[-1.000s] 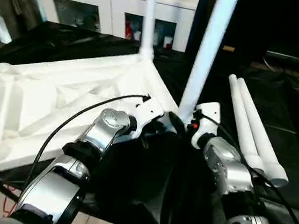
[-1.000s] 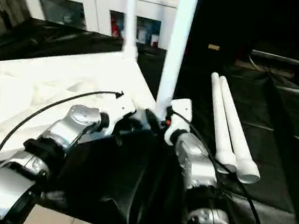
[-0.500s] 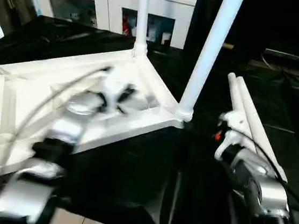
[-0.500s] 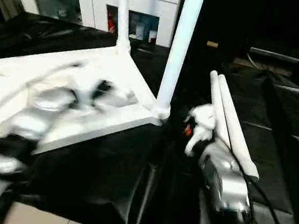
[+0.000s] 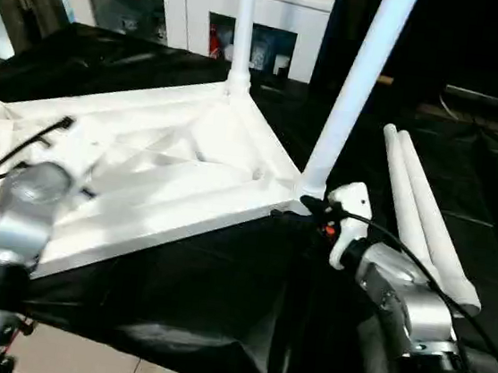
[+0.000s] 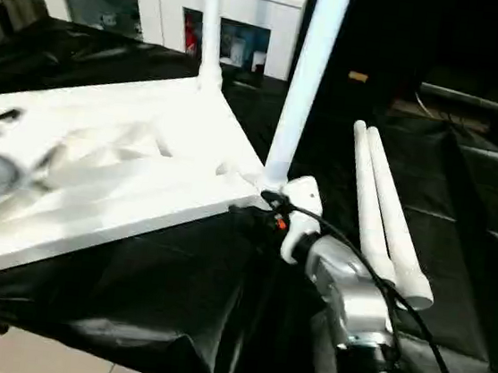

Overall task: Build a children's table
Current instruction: Rotate table base

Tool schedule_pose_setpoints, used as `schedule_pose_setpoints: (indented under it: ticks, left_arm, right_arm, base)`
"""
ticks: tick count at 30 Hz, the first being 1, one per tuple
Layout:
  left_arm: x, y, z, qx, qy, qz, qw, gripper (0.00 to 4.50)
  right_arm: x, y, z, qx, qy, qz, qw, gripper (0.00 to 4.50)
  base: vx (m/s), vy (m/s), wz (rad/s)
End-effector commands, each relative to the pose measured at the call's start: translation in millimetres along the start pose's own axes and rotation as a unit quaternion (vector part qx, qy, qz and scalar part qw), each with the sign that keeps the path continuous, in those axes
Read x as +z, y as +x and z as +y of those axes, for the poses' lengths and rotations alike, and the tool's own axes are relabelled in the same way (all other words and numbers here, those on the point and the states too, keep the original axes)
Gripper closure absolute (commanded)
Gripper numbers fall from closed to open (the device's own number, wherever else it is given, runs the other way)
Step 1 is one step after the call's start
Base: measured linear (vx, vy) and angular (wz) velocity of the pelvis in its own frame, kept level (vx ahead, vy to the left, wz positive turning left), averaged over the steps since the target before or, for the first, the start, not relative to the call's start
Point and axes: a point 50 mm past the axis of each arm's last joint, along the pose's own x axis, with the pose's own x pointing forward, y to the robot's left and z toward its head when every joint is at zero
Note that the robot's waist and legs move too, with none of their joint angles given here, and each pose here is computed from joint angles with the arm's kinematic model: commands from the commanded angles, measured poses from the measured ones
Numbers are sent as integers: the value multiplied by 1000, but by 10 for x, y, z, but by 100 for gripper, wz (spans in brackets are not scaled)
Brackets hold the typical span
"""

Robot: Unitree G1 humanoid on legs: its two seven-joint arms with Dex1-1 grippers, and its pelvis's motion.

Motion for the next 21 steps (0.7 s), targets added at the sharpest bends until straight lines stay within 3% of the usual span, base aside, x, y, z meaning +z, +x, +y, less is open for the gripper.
schedule_pose_setpoints:
  ticks: [1,5,12,17,18,21]
  left_arm:
    - [24,-41,85,24,3,3,1000,357]
    - [-124,-19,41,-2,13,39,999,357]
    - [-279,-39,-41,-70,18,76,994,415]
    - [-219,-64,-142,-147,24,62,987,450]
    - [-148,-92,-216,-198,22,48,979,450]
    - [-49,-135,-289,-250,2,33,968,450]
  right_arm:
    - [21,38,9,1,-10,11,1000,64]
    - [-39,86,20,-4,-17,39,999,64]
    - [-107,145,10,-17,-23,67,997,121]
    - [-120,258,-10,-32,-35,77,996,165]
    - [-113,330,-18,-37,-32,77,996,167]
    - [-112,401,-23,-42,-34,82,995,185]
  base:
    - [0,0,0]
    - [0,0,0]
    - [0,0,0]
    - [0,0,0]
    - [0,0,0]
    - [0,0,0]
